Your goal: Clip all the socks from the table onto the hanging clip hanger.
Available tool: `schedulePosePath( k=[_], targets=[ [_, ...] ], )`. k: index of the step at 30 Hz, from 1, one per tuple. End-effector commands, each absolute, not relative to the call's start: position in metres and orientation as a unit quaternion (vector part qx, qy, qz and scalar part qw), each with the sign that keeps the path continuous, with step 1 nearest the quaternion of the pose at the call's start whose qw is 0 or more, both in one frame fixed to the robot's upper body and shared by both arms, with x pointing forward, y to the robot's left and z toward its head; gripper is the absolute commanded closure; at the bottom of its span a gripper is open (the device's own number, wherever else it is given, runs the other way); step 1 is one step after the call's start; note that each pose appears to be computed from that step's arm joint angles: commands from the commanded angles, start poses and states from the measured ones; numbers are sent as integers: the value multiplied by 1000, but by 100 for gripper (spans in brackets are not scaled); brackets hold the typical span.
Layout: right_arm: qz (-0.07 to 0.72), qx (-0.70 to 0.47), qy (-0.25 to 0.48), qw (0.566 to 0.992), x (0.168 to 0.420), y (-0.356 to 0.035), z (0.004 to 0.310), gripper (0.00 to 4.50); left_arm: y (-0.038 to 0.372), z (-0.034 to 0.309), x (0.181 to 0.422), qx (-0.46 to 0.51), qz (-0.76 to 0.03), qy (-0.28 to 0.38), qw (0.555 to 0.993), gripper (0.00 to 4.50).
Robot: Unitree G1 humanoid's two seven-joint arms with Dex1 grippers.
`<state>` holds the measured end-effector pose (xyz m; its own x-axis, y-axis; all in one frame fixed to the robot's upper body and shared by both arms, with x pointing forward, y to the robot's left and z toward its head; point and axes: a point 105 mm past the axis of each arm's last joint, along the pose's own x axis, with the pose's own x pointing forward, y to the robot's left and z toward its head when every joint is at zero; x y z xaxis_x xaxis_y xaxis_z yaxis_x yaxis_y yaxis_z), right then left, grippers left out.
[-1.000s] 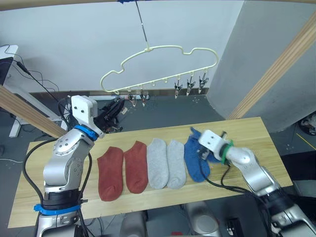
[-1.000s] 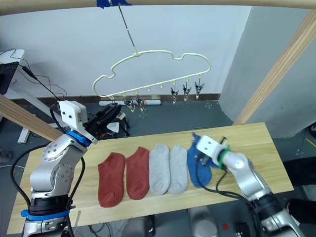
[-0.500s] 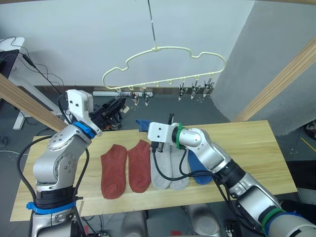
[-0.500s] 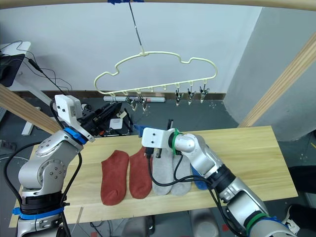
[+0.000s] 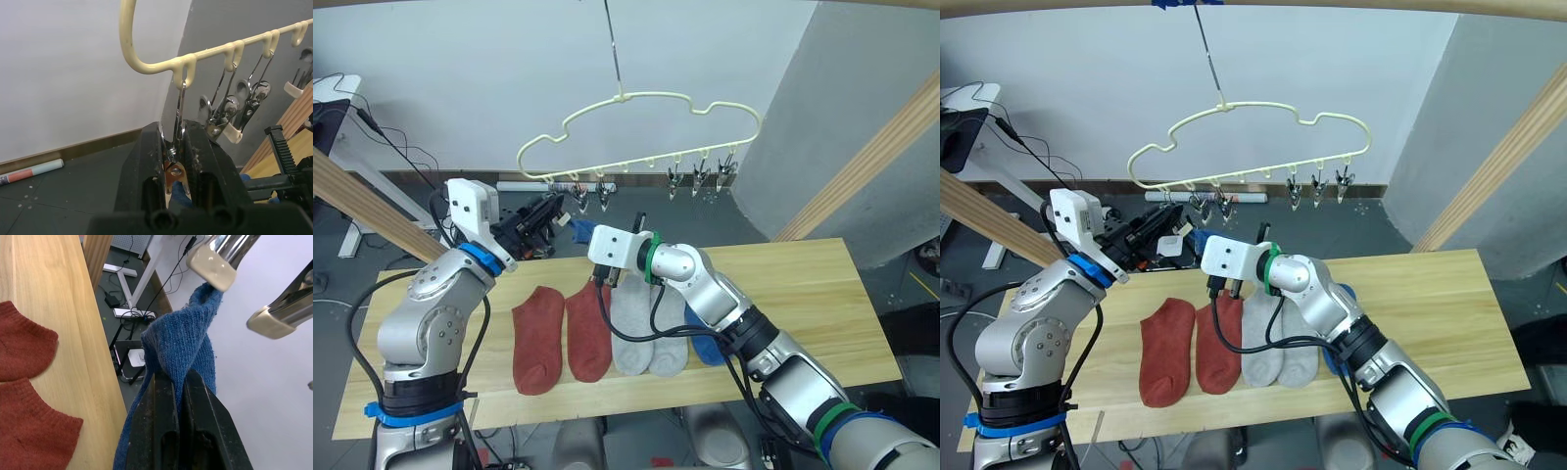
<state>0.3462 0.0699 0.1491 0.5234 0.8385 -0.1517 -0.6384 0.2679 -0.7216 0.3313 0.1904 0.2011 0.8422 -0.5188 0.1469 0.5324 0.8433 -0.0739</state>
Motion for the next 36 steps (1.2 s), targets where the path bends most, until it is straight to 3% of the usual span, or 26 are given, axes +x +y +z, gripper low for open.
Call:
schedulePosePath(
  k=[1, 17, 35, 36],
  targets=[
    [474, -373, -170, 779, 339, 80, 166, 450, 188, 205, 328, -52, -275, -69, 957, 426],
    [488, -386, -147, 769, 338, 89, 156, 450, 186, 203, 329, -59, -273, -69, 958, 426],
    [467, -358, -188, 786, 339, 93, 182, 450, 191, 197, 328, -61, -259, -61, 962, 426],
    [468, -357, -189, 786, 338, 93, 182, 450, 193, 196, 328, -62, -254, -59, 963, 391]
  ],
)
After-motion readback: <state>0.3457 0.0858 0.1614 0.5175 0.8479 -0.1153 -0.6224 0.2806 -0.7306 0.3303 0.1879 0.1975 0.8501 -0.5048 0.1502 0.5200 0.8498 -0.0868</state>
